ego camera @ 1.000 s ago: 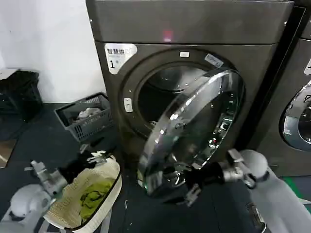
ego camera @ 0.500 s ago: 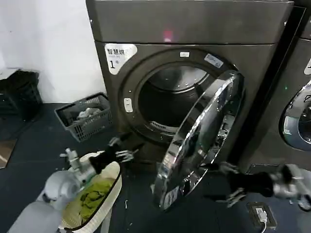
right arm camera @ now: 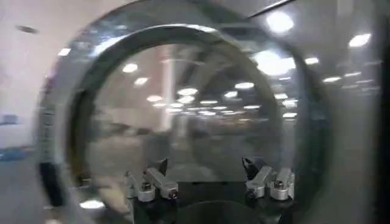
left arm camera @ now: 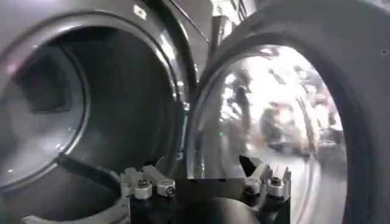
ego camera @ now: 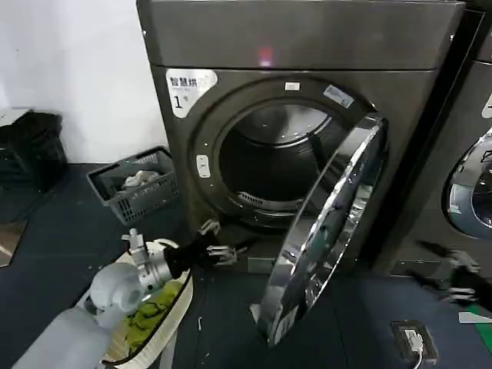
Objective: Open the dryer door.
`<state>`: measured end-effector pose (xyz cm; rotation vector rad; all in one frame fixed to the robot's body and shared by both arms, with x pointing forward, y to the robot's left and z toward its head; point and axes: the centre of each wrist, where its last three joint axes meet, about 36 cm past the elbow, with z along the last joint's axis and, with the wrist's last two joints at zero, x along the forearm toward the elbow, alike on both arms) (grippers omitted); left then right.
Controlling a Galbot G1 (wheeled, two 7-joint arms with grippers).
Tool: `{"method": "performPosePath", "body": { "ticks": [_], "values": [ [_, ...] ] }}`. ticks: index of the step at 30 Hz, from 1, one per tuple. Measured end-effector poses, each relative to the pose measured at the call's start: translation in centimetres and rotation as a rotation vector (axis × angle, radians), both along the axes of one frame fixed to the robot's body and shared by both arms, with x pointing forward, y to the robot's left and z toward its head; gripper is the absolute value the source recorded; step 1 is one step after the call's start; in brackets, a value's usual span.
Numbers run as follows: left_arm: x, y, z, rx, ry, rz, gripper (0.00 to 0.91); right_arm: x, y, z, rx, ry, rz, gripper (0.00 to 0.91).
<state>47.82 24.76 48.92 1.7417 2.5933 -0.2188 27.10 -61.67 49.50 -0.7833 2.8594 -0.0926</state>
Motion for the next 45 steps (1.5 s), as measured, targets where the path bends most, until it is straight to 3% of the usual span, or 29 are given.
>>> {"method": "performPosePath", "body": {
  "ticks": [6, 8, 16, 22, 25, 33, 38, 45],
  "values": [
    [0.1, -1.9, -0.5, -0.016, 0.013, -0.079, 0.907, -4.7, -0.9, 2.4, 0.028, -0.096, -0.401, 0.907],
    [0.1, -3.0, -0.7, -0.03, 0.026, -0.113, 0.907, -5.9, -0.9, 3.6, 0.045, -0.107, -0.55, 0.907],
    [0.3, -8.2, -0.8, -0.05, 0.057, -0.242, 0.907, -10.9, -3.0, 7.2, 0.029, -0.127, -1.136, 0.907],
    [0.4, -11.1, -0.9, -0.042, 0.064, -0.309, 0.907, -15.4, -5.3, 8.6, -0.072, -0.126, -1.43, 0.907],
    [0.5, -12.8, -1.1, -0.035, 0.062, -0.338, 0.907, -17.5, -6.1, 9.3, -0.134, -0.116, -1.529, 0.907],
    [1.3, -17.2, -1.0, -0.037, 0.033, -0.395, 0.907, -21.0, -6.8, 12.4, -0.178, -0.153, -1.651, 0.907],
    [2.7, -20.4, -0.4, -0.03, -0.022, -0.382, 0.907, -22.3, -6.7, 13.2, -0.165, -0.195, -1.649, 0.907],
    [4.2, -24.8, 0.0, -0.031, -0.055, -0.383, 0.907, -23.2, -6.6, 13.0, -0.161, -0.199, -1.65, 0.907]
  ]
}}
